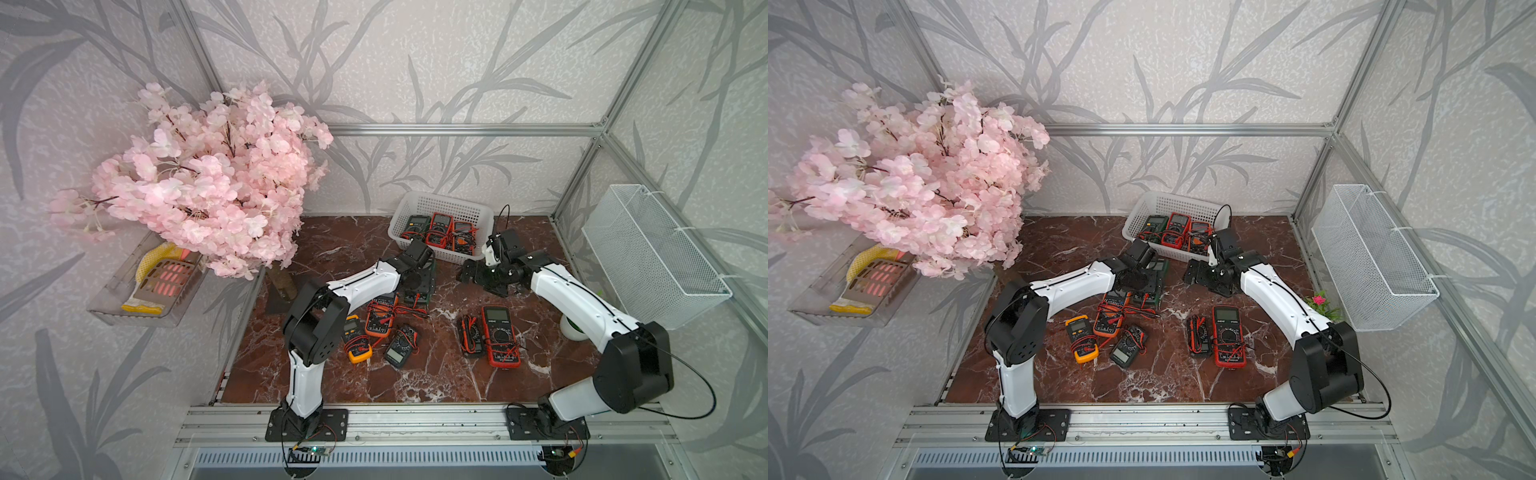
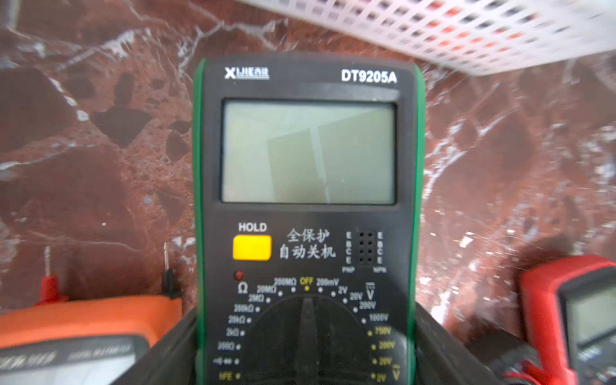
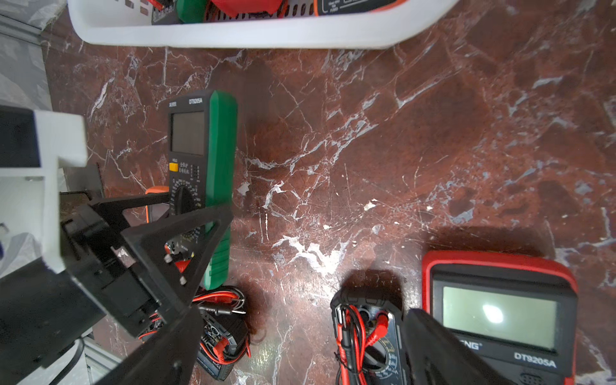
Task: Put the multimeter into the basket
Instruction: Pick up the multimeter from the center of the board.
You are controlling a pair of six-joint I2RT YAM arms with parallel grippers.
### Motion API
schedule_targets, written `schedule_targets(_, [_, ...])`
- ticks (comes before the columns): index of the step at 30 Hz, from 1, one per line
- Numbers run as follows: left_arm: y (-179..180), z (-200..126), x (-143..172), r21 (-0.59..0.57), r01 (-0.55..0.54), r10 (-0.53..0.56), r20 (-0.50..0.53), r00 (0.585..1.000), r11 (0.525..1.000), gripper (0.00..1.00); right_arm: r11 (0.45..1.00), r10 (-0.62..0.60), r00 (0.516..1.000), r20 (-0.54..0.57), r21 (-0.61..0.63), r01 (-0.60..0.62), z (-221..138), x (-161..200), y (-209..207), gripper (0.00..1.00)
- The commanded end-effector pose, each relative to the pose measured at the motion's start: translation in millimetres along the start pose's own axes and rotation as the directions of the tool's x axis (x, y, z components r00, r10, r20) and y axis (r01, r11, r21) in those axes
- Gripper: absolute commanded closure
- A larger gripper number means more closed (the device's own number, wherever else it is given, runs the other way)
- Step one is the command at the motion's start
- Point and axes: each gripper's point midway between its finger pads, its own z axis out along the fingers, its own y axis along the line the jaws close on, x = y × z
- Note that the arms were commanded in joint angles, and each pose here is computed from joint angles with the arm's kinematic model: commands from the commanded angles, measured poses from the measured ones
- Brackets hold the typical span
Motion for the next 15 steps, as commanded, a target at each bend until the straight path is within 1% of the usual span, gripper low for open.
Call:
schedule_targets(1, [-13.4,-30.9,-18.7,0.055,0.012,-0.016,0.079,0.997,0.998,0.57,1.000,0.007,1.000,0.030,-0.021,-0.006,-9.1,-11.2,7.6,0.01])
schedule_targets(10, [-23.4,-66.3,-47.7,0.080,-0.011,-0.004,0.181,0.984,0.997,0.57,0.998,0.022,0.998,0.058,-0.053,-0.019,-17.1,-25.4,16.9,0.01])
schedule_targets(15, [-25.8,-73.4,-61.5,0.065,-0.044,0.029,0.220,0.975,0.997,0.57,0.997,0.027,0.997,0.074,-0.074,-0.022,-21.8,-33.7,23.0,0.01])
